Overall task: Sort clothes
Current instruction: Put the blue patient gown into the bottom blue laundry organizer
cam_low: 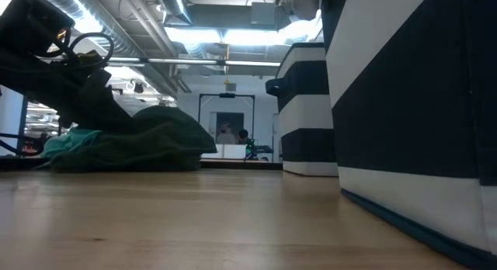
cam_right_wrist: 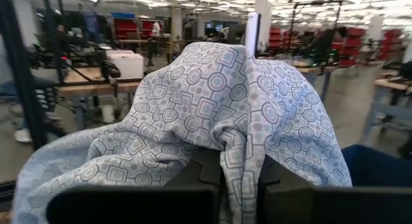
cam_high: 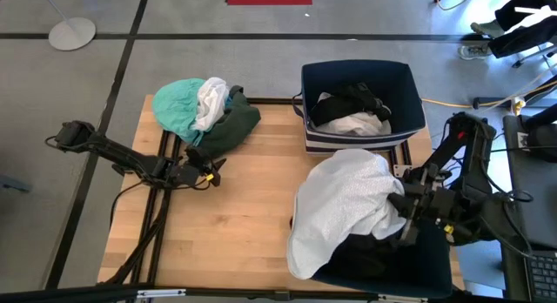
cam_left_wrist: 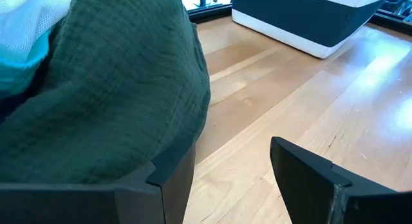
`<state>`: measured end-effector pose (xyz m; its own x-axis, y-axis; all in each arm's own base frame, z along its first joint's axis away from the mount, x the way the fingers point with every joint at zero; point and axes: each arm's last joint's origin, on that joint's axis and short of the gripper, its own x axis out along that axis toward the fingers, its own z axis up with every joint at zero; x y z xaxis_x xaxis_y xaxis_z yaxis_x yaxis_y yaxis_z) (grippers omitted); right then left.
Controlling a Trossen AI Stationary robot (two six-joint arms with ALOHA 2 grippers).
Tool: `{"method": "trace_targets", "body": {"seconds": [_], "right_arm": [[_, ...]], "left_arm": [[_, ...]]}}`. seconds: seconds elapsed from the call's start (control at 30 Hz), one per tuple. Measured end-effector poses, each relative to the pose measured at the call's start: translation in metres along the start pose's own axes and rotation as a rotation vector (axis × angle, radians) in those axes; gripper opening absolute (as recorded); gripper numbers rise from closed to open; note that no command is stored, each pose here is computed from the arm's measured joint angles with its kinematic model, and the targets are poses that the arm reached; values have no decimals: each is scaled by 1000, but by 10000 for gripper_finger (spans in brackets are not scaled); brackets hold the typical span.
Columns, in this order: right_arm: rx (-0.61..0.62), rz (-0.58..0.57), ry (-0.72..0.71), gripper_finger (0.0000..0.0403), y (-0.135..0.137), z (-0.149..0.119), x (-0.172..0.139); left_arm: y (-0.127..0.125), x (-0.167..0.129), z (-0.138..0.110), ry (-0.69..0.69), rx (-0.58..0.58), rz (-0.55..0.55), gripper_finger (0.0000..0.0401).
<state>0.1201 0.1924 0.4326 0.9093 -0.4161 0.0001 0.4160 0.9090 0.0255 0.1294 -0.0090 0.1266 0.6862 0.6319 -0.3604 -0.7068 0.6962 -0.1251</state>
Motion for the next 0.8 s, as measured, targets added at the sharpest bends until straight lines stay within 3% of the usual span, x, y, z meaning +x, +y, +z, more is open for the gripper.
{"method": "trace_targets", "body": {"seconds": [0.37,0.8], "right_arm": [[42,118,6,21,4,-31,-27],[44,154,12,21,8,-92,-27]], "left_arm": [[0,0,0,0,8,0,193],[0,0,0,-3,-1,-2,193]]}}
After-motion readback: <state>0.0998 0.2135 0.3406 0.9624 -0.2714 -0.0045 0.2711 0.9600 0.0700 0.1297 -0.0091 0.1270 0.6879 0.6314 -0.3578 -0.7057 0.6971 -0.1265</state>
